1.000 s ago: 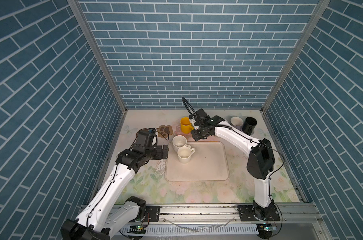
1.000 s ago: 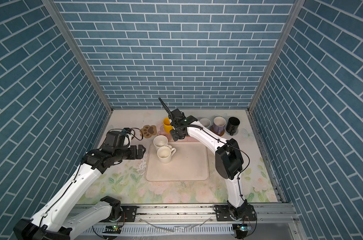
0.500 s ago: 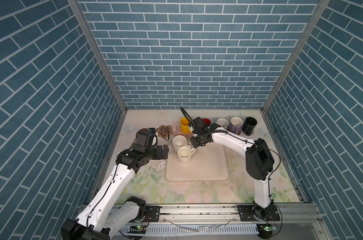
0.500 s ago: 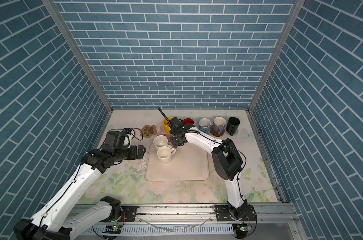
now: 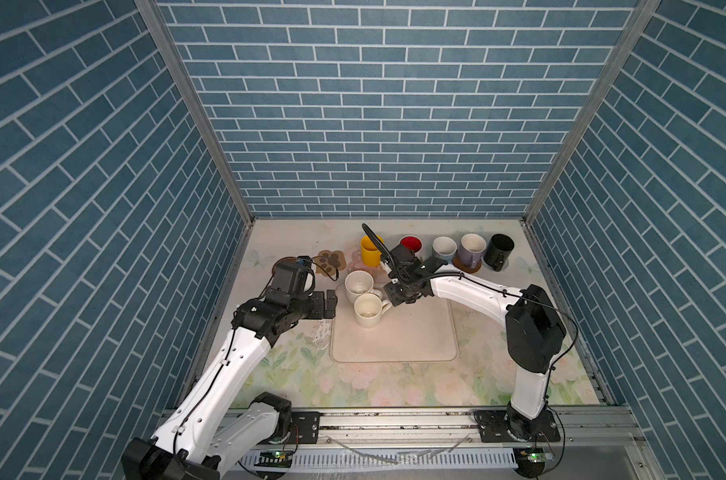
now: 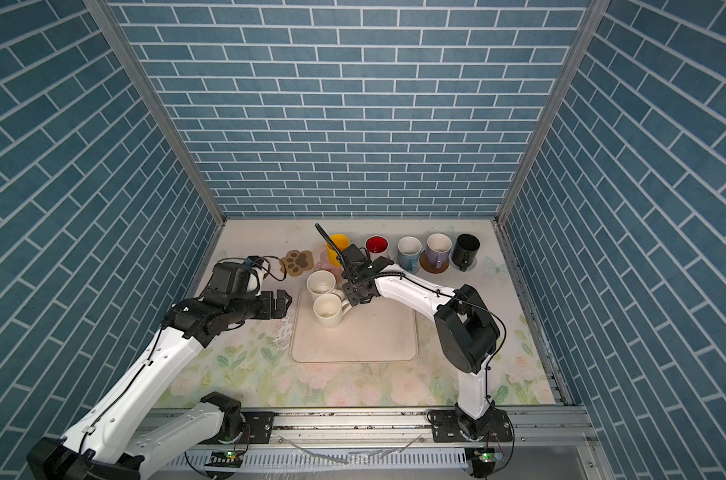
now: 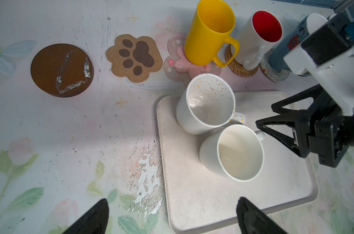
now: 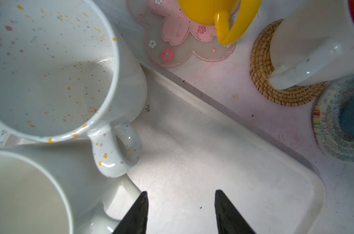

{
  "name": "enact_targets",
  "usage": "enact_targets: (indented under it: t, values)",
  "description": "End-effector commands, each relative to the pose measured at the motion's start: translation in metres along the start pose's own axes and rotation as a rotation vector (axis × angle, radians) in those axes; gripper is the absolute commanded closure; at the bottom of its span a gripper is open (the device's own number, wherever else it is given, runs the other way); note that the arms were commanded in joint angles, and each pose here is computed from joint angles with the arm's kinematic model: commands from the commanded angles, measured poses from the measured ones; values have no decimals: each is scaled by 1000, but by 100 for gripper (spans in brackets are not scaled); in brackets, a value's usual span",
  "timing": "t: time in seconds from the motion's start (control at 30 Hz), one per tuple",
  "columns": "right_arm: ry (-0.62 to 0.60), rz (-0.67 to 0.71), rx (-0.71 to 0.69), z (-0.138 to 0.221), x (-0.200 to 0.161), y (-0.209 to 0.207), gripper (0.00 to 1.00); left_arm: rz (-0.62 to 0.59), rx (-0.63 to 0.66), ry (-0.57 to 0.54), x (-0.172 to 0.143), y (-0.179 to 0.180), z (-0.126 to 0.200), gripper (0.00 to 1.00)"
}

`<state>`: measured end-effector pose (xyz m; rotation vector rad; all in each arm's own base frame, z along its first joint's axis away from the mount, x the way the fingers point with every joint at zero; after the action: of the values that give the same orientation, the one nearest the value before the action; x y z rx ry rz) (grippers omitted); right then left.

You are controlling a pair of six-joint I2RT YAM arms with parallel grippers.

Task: Place cups on coasters
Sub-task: Rotate the cup on the tray.

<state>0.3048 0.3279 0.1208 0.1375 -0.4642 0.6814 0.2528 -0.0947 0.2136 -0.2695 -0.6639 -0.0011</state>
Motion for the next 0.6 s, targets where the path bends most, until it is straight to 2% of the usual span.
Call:
enact_targets:
  t: [0.0, 0.23, 0.57]
  values:
    - [-12, -19, 6, 4, -10, 11, 46, 9, 8, 0, -3, 3, -2, 1]
    - [-17, -29, 13, 6, -27, 20, 47, 11, 14, -1, -3, 4, -2, 1]
    - [-62, 4, 38, 18, -34, 59, 48, 17, 42, -1, -2, 8, -1, 1]
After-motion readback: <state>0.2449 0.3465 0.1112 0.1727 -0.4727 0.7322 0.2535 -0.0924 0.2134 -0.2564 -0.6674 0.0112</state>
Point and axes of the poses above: each gripper's point midway between its finger pads, its own z axis back along the fingers, its own y axis along the line the jaws close on, x = y × z, the point moved 2 cm from there along z, back along the fingers, and after that the axes turned 3 degrees about z, right-handed, at the moved point
